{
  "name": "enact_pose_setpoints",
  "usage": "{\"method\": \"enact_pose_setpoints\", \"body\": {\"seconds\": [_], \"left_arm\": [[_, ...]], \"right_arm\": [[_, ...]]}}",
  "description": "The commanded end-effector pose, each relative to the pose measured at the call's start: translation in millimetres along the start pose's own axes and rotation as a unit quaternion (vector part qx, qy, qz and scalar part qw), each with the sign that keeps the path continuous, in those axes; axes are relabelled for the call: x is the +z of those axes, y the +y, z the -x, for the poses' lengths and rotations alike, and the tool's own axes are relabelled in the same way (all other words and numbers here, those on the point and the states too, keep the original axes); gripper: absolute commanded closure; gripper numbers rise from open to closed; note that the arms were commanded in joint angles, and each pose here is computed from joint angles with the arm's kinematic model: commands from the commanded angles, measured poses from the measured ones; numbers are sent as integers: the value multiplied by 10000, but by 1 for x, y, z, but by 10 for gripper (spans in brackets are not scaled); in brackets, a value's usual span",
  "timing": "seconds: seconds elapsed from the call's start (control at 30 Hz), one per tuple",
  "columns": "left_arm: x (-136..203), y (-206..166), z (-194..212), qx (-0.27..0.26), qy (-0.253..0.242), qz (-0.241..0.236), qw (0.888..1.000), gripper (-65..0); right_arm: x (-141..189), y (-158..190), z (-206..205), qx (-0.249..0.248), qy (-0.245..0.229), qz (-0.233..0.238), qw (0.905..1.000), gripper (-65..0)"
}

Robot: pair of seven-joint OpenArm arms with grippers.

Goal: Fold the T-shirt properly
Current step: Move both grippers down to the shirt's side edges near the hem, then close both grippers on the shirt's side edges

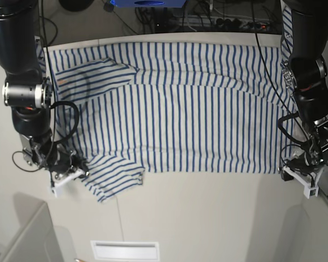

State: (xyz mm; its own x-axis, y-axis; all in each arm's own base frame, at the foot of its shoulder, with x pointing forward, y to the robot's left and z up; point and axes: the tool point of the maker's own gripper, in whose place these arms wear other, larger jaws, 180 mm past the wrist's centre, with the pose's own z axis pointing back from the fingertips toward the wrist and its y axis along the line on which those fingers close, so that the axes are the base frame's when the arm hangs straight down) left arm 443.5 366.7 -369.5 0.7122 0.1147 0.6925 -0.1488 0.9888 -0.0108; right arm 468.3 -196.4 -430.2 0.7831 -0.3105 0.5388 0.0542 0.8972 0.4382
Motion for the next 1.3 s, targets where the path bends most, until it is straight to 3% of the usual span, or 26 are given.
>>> {"method": "enact_pose_setpoints", "body": {"seconds": [0.0,0.1,0.17,0.27,0.4,0.5,0.8,1.0,1.27], "left_arm": [[8,9,-26,-22,-389,-62,9992,-355],[8,9,-29,-16,-577,-66,9983,-235],[10,17,-27,-39,-569,-135,9983,-207],[10,20,-22,-53,-534,-164,9984,-267],[10,20,-22,-53,-534,-164,9984,-513],[10,20,-21,-51,-527,-164,9985,-650],[-2,15,-13,225,-279,-21,9994,-650],[-14,10,-7,539,-411,90,9977,-650],[-21,-2,6,199,-152,139,9996,-650]], "right_arm": [[7,3,-27,71,-238,-26,9997,0],[7,3,-27,71,-238,-26,9997,0],[6,4,-26,72,-236,-33,9997,0],[6,4,-26,72,-236,-33,9997,0],[6,4,-26,72,-236,-33,9997,0],[6,4,-26,72,-236,-33,9997,0],[6,4,-26,65,-240,-35,9997,0],[6,5,-26,66,-237,-42,9997,0],[6,6,-27,62,-247,-48,9997,0]]}}
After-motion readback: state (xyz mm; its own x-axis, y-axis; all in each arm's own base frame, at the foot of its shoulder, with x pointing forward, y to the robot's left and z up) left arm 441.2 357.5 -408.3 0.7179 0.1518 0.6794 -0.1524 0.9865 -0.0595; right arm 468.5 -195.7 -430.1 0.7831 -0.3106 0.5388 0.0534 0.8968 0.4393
